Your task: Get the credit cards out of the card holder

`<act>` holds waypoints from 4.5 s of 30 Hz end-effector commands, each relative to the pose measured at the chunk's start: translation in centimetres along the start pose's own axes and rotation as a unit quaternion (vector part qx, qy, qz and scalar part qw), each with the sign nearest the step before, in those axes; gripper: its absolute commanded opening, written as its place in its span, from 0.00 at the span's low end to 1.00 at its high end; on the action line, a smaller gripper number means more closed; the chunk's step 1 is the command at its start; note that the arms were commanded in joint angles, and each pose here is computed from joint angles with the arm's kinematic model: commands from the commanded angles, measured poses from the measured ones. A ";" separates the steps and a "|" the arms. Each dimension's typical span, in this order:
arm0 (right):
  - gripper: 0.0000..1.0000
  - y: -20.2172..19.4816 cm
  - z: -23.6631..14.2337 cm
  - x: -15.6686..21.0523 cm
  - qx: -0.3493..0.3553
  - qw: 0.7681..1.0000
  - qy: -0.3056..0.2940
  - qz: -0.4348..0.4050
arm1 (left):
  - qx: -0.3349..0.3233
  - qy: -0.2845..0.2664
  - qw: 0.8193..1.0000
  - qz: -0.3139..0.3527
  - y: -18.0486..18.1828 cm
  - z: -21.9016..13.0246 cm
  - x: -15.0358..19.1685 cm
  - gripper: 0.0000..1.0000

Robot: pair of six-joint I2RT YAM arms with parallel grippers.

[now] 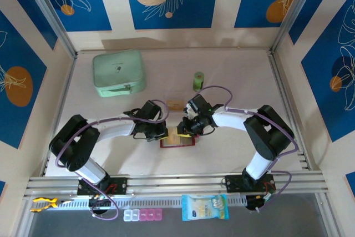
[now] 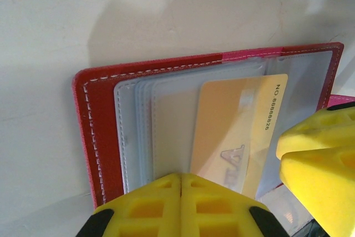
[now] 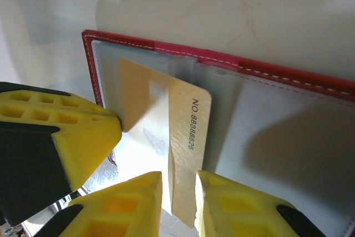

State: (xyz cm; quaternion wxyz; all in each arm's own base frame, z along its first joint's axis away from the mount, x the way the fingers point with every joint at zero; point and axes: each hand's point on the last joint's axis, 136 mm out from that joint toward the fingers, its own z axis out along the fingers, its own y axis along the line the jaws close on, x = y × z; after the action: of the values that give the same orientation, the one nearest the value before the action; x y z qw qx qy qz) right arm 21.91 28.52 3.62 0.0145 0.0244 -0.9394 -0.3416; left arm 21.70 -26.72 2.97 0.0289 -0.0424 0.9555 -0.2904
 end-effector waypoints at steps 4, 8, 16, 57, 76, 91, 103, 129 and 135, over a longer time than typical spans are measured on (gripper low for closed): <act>0.24 0.1 0.3 0.4 -0.022 1.000 0.013 0.008 | -0.021 0.014 1.000 0.003 1.2 0.7 0.7 0.03; 0.24 -0.2 0.6 0.4 -0.020 1.000 0.015 0.011 | -0.022 0.013 1.000 0.004 1.2 0.6 0.7 0.03; 0.23 0.1 0.1 0.3 -0.021 1.000 0.008 0.007 | -0.025 0.013 1.000 0.005 1.2 0.4 0.6 0.03; 0.23 -0.8 1.0 0.7 -0.030 0.999 0.021 0.022 | -0.034 0.017 0.999 0.007 1.4 0.6 0.7 0.02; 0.15 0.1 1.2 0.8 -0.072 0.997 0.024 0.024 | -0.033 0.020 0.999 0.004 1.6 0.9 0.8 0.02; 0.05 -1.1 -1.7 0.7 -0.030 0.999 -0.003 0.013 | -0.025 0.011 1.000 0.010 1.0 0.3 0.5 0.03; 0.01 -0.6 -5.7 0.0 0.060 0.991 -0.007 -0.121 | 0.006 -0.016 1.000 0.024 -0.8 -1.3 -0.4 0.05; 0.00 5.0 -10.2 -10.7 0.201 0.723 0.067 -0.658 | -0.009 -0.088 0.996 -0.019 4.2 -6.3 -1.2 0.12; 0.00 5.9 -9.0 -13.1 0.195 0.712 0.084 -0.669 | -0.009 -0.086 0.996 -0.026 4.6 -6.3 -1.3 0.12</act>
State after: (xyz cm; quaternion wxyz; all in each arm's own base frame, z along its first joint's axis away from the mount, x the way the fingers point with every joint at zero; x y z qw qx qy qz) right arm 35.47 28.15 14.15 -0.1673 0.6536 -0.7353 -0.0644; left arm 22.60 -19.86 5.89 0.1100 -0.0938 0.9484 -0.2823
